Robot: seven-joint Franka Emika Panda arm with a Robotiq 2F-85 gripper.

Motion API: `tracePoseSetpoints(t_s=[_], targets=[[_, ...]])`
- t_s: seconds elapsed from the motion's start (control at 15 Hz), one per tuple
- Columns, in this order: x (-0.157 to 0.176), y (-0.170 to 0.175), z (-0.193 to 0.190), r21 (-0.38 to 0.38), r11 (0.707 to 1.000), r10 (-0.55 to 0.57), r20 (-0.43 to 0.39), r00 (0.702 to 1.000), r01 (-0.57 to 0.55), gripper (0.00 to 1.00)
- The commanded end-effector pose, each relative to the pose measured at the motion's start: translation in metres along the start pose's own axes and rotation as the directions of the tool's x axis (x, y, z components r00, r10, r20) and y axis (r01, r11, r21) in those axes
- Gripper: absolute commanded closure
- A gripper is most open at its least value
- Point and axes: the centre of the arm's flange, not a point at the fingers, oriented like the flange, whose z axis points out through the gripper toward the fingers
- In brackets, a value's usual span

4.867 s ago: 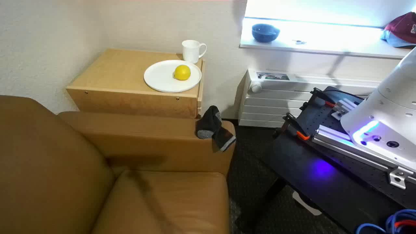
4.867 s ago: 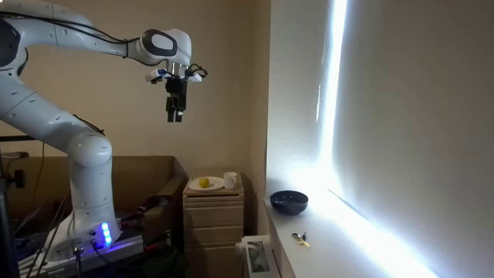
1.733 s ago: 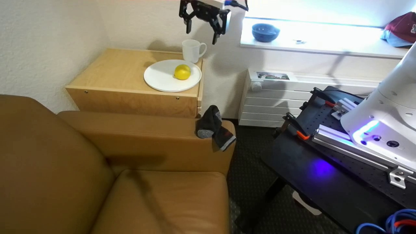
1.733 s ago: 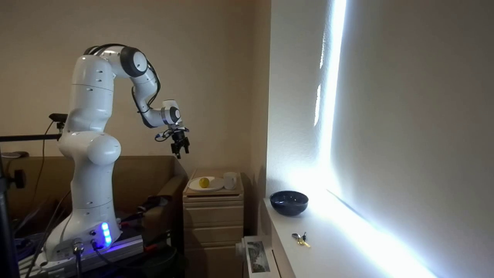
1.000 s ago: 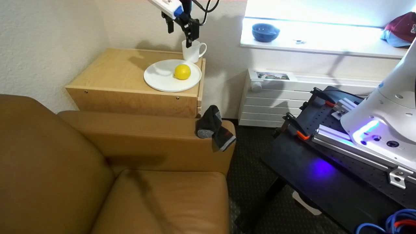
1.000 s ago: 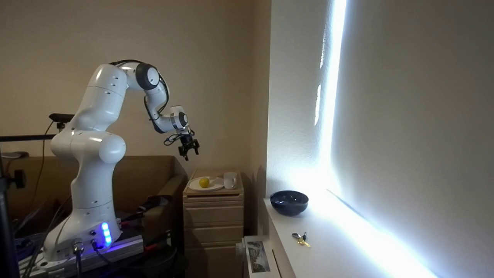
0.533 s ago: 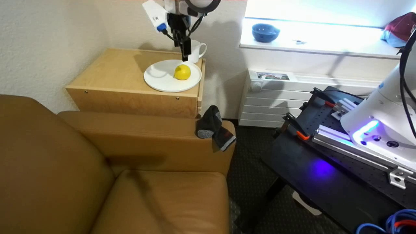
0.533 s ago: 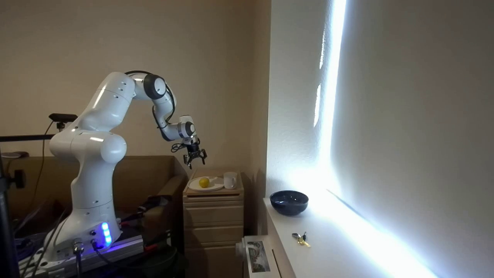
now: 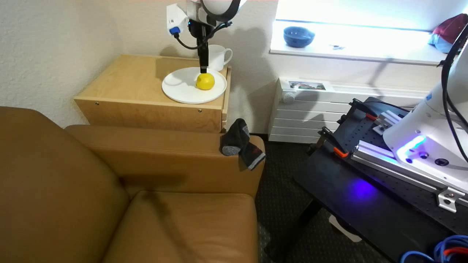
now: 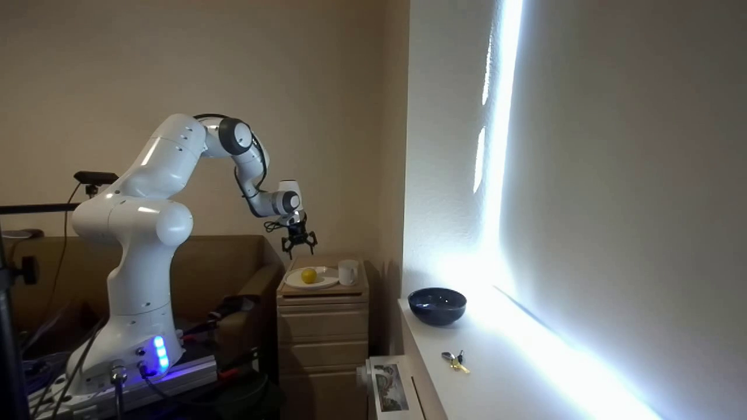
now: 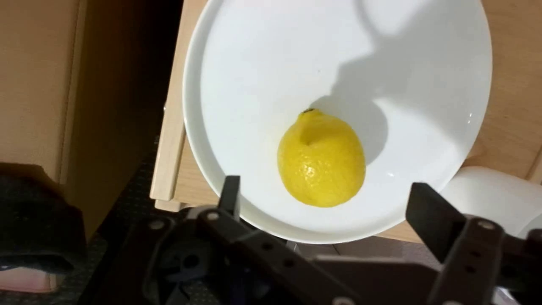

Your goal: Pick the lemon from the white plate and put it in the blue bowl

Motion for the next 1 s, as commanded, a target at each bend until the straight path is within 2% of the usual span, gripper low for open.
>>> tracePoseSetpoints(t_s=[0.0, 0.47, 0.93], targets=[[-0.001, 0.002, 0.000, -0.002, 1.000, -0.002, 0.001, 1.000, 0.002, 0.00], [0.015, -0.016, 0.028, -0.062, 0.980, 0.192, 0.003, 0.981, -0.191, 0.00], [0.020, -0.005, 0.059, -0.079, 0.962, 0.258, -0.050, 0.965, -0.261, 0.00]])
